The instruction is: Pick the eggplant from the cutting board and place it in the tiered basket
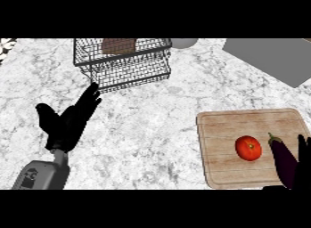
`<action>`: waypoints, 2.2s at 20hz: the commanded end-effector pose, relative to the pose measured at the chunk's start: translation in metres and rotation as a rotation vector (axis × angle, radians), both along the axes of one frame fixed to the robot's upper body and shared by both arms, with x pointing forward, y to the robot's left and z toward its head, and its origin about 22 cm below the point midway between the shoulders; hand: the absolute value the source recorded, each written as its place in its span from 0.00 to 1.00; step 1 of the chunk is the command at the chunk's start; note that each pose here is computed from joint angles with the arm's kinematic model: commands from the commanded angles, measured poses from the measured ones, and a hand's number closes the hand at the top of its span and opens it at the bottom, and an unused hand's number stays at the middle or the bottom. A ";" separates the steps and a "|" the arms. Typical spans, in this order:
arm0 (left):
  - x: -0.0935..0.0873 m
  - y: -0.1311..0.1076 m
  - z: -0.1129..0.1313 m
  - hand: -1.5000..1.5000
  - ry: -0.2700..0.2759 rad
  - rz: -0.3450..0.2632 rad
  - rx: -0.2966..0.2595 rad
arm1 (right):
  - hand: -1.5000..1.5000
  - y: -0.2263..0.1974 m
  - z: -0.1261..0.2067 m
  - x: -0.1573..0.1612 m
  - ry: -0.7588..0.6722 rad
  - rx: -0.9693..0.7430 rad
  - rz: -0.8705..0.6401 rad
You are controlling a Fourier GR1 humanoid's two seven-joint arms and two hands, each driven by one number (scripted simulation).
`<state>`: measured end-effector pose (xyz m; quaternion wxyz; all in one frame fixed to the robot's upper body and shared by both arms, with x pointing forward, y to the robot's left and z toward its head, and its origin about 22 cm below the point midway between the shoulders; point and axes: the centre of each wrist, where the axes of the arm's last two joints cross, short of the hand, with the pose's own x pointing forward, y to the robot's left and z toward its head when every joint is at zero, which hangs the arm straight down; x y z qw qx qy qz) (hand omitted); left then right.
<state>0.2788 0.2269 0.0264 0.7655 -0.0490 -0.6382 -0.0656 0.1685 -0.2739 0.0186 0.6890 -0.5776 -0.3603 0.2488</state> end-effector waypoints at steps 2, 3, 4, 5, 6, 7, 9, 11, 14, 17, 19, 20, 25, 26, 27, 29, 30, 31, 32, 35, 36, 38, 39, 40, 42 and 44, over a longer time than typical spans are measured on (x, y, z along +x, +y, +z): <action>0.008 -0.008 -0.004 0.50 -0.006 -0.006 0.018 | 0.00 -0.004 -0.006 -0.004 -0.006 0.028 -0.006; 0.008 -0.005 0.007 0.50 -0.009 0.009 0.005 | 0.00 -0.011 -0.015 0.013 -0.006 0.026 -0.011; 0.000 -0.005 0.003 0.50 0.006 0.003 -0.009 | 0.00 -0.016 -0.023 0.003 0.002 0.035 -0.029; -0.001 -0.011 0.010 0.50 -0.009 -0.005 0.001 | 0.00 -0.019 -0.014 0.000 0.002 0.028 -0.019; 0.016 -0.001 0.007 0.50 -0.001 -0.001 -0.005 | 0.00 -0.023 -0.030 0.020 -0.005 0.021 -0.031; 0.002 -0.019 -0.002 0.50 0.010 0.004 -0.003 | 0.00 -0.031 -0.002 0.018 -0.007 0.051 -0.021; -0.008 -0.020 -0.009 0.50 -0.004 0.005 -0.011 | 0.00 -0.028 -0.044 0.016 0.002 0.023 -0.013; 0.004 0.005 0.011 0.50 -0.012 -0.009 -0.007 | 0.00 -0.031 -0.030 0.019 0.013 0.035 -0.018; 0.007 0.007 -0.008 0.50 0.001 -0.006 -0.005 | 0.00 -0.025 -0.038 0.031 0.000 0.044 -0.004; 0.007 0.008 -0.007 0.50 -0.005 -0.013 0.001 | 0.00 -0.033 -0.059 0.022 0.031 0.042 0.013; 0.009 -0.007 -0.015 0.50 -0.004 -0.012 0.011 | 1.00 -0.038 -0.053 0.032 0.065 0.093 0.066; 0.015 -0.009 0.001 0.50 0.007 0.002 0.012 | 1.00 -0.057 -0.050 0.028 0.052 0.098 0.105; 0.002 -0.019 0.000 0.50 -0.006 -0.001 -0.003 | 1.00 -0.029 -0.058 0.037 0.014 0.042 0.158; 0.017 -0.014 -0.005 0.50 -0.006 -0.016 -0.004 | 1.00 -0.031 -0.069 0.027 0.017 0.026 0.176; 0.000 -0.001 -0.008 0.50 0.005 -0.024 0.002 | 1.00 -0.035 -0.064 0.037 0.017 0.024 0.161; 0.003 -0.004 0.000 0.50 -0.001 -0.010 0.012 | 1.00 -0.025 -0.059 0.045 -0.029 0.033 0.163; 0.009 0.000 0.001 0.50 -0.010 -0.013 0.000 | 1.00 -0.023 -0.067 0.039 -0.048 0.036 0.163; -0.010 -0.013 -0.013 0.50 -0.009 -0.008 0.012 | 1.00 -0.027 -0.067 0.027 -0.078 0.035 0.156; 0.006 0.003 -0.010 0.50 -0.001 -0.001 0.000 | 1.00 -0.005 -0.064 0.043 -0.033 0.051 0.227; 0.009 -0.008 0.000 0.50 -0.019 -0.034 0.010 | 1.00 0.050 -0.044 0.065 0.110 0.038 0.411; 0.014 -0.017 0.003 0.50 -0.019 -0.058 -0.001 | 1.00 0.068 -0.039 0.070 0.138 0.053 0.472; 0.006 -0.014 0.000 0.50 -0.001 -0.067 -0.009 | 1.00 0.092 -0.026 0.082 0.189 0.062 0.537; 0.011 -0.019 0.000 0.50 0.004 -0.045 0.014 | 1.00 0.101 -0.010 0.096 0.142 0.077 0.540; 0.010 -0.011 -0.006 0.50 -0.006 -0.023 0.003 | 1.00 0.111 -0.011 0.088 0.127 0.133 0.557; 0.010 -0.007 0.005 0.50 0.004 -0.017 -0.007 | 1.00 0.127 0.004 0.087 0.104 0.163 0.565; 0.000 -0.004 -0.007 0.50 -0.014 -0.008 -0.009 | 1.00 0.151 0.029 0.084 0.048 0.224 0.548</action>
